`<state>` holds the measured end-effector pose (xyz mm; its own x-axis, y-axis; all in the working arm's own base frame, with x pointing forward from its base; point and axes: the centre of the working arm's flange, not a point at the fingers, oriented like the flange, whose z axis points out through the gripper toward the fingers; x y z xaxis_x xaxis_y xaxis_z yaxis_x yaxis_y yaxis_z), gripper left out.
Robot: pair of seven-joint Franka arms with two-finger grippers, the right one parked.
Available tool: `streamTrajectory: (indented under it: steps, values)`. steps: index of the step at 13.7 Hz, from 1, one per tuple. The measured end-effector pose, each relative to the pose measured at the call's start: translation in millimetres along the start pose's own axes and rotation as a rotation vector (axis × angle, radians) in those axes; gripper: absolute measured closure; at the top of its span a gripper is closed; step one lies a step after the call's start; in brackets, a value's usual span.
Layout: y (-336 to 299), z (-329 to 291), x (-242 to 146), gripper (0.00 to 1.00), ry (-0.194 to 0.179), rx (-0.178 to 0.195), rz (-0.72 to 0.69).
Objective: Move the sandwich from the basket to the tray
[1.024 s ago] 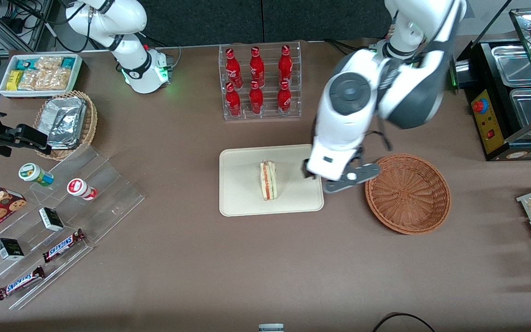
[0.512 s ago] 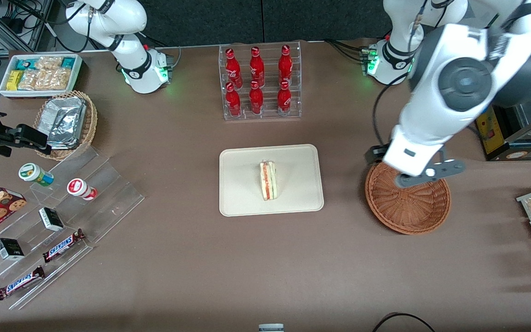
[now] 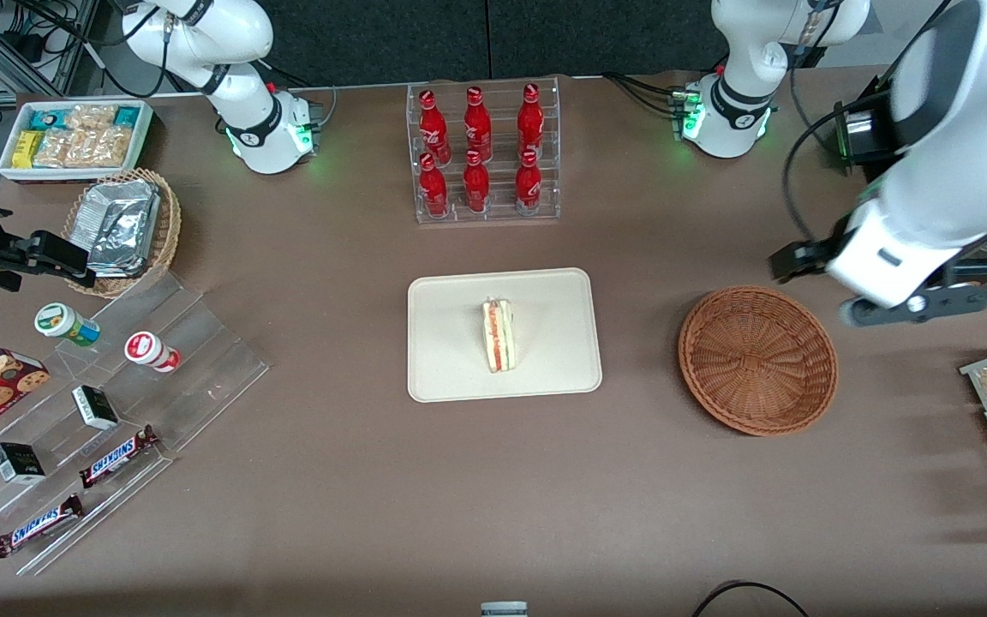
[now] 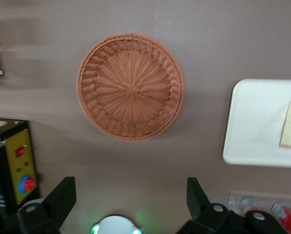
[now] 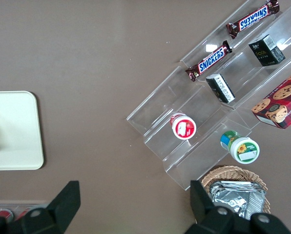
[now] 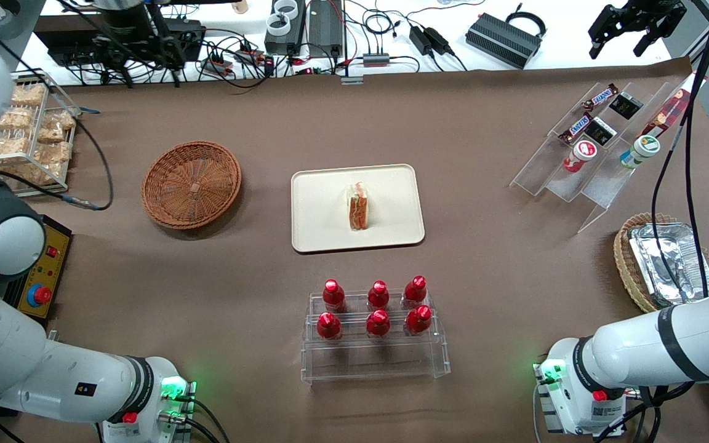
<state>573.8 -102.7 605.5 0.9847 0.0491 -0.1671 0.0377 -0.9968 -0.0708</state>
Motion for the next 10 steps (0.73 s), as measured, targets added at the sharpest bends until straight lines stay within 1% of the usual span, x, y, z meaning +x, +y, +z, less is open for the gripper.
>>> streamTrajectory:
  steps: [4, 6, 10]
  values:
    - [-56.7, -16.0, -32.0, 0.00, 0.001, -0.024, 0.085]
    - [-60.0, -15.4, -41.9, 0.00, -0.002, -0.026, 0.091]
    - [-55.0, -14.6, -41.4, 0.00, 0.004, -0.030, 0.100]
